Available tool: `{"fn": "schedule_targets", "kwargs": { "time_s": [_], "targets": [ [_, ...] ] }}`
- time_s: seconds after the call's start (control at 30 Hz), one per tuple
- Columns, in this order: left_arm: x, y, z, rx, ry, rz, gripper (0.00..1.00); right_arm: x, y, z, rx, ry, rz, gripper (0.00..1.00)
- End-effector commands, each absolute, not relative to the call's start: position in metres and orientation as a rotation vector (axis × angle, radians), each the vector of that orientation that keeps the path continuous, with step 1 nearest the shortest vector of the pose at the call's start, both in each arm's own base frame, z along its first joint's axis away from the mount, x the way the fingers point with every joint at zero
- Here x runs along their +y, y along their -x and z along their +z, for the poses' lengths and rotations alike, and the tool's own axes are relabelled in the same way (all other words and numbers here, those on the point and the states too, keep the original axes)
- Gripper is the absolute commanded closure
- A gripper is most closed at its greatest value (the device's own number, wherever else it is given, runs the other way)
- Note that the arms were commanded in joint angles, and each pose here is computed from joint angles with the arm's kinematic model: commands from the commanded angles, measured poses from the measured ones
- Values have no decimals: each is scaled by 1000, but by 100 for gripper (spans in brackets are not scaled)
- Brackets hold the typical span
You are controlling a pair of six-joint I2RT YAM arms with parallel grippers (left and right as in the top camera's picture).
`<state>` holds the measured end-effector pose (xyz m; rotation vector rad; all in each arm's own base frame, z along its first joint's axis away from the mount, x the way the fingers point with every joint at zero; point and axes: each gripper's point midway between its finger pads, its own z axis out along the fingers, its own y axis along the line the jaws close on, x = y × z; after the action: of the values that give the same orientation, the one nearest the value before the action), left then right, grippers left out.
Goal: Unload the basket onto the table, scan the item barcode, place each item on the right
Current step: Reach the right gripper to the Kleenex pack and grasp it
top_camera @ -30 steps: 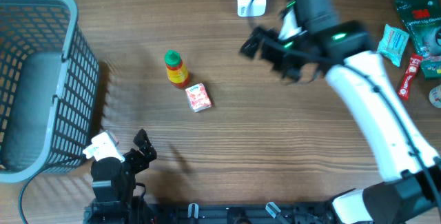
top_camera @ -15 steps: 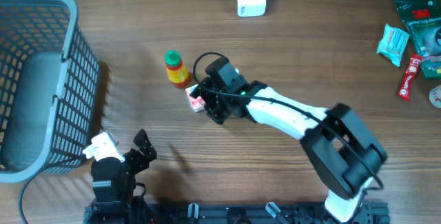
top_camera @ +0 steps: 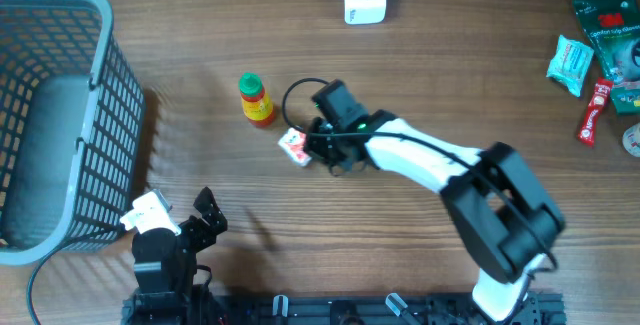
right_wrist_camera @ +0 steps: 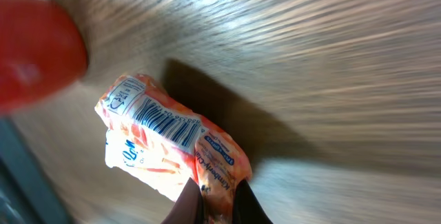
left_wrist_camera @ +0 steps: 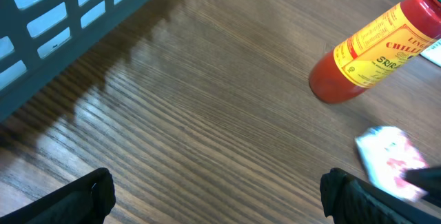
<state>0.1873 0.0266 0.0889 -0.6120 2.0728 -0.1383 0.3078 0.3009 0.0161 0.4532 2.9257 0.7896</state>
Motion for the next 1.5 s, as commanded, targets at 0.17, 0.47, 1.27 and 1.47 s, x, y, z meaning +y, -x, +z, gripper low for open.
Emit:
{"fn": "schedule_targets", "kwargs": {
  "time_s": [0.17,0.47,1.27,1.47],
  "targets": [
    [29,-187,88,2067,618,-124,0,210,-296,101,2695,640,282,17],
    [29,-187,88,2067,618,-124,0,236,-334,112,2657,-103,542,96],
    [29,-187,88,2067,618,-124,0,278,-284,52,2811,807,765,95],
    [29,-187,88,2067,618,-124,0,230,-293,128,2837,438,443,25]
  ]
}}
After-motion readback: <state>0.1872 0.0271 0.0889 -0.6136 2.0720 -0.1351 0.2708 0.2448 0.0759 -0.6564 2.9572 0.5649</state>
